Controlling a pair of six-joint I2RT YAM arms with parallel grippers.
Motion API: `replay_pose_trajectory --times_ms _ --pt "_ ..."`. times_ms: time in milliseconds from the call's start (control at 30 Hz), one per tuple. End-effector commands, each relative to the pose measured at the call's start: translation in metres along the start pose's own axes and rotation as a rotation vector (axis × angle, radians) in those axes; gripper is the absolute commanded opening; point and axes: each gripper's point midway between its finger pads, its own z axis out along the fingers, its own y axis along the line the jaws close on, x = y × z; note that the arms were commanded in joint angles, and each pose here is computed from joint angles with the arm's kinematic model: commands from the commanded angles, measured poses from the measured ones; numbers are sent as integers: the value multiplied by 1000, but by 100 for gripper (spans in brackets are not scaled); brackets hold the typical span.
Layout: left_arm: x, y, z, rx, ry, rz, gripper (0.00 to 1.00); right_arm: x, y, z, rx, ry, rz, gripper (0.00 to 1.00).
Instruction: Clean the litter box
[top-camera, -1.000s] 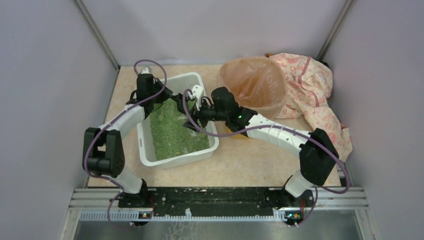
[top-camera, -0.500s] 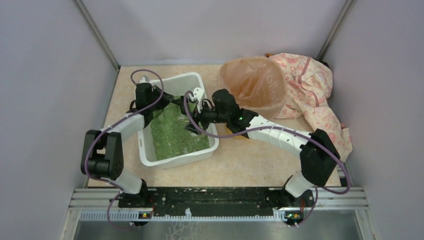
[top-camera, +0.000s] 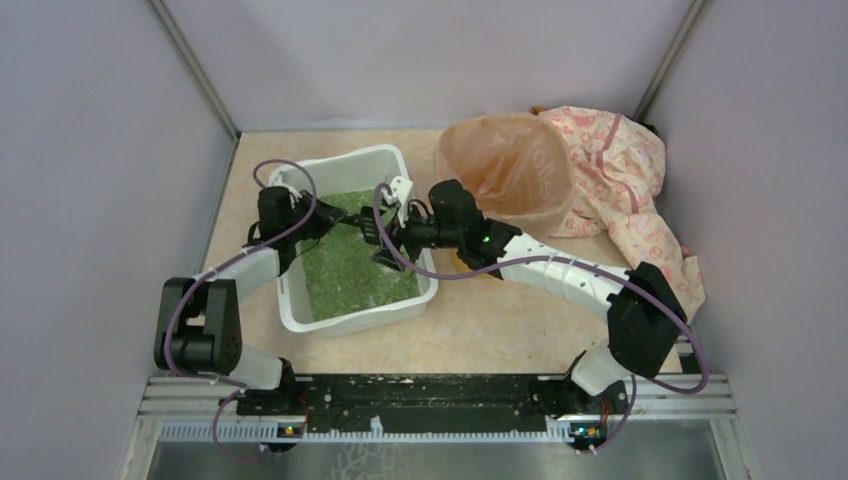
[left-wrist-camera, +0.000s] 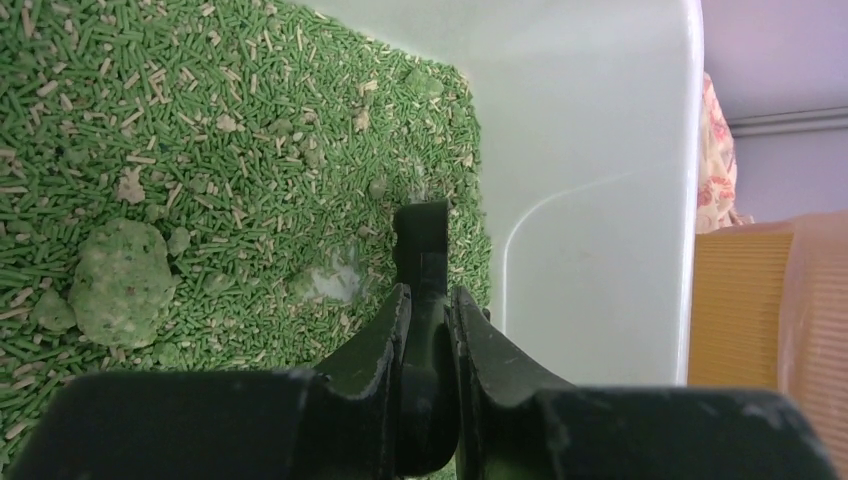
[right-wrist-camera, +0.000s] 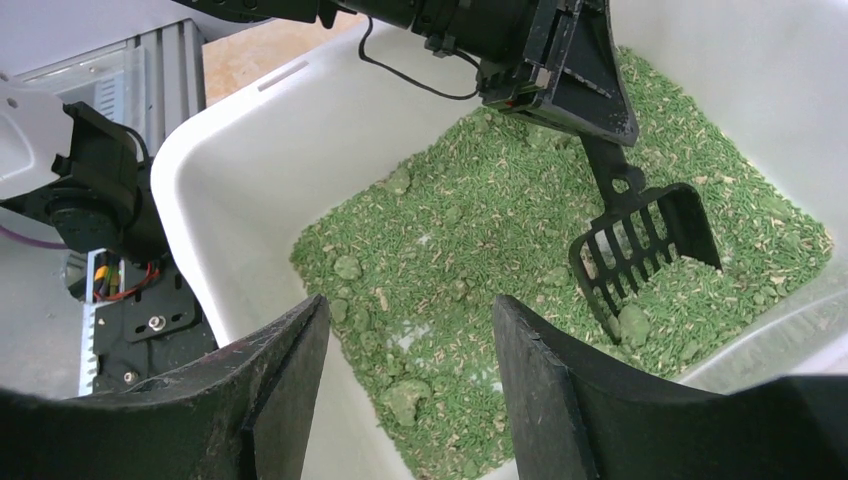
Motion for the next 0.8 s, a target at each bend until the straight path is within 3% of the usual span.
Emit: replay_pose_trajectory --times_ms 0,433,767 --pt "19 13 -12 13 80 -28 0 -27 7 -5 -31 -86 -28 61" --pt "-18 15 -42 120 9 -107 0 -10 9 1 -48 -66 27 61" --pt "-39 -7 -50 220 -4 -141 0 -13 12 1 -66 -80 25 61"
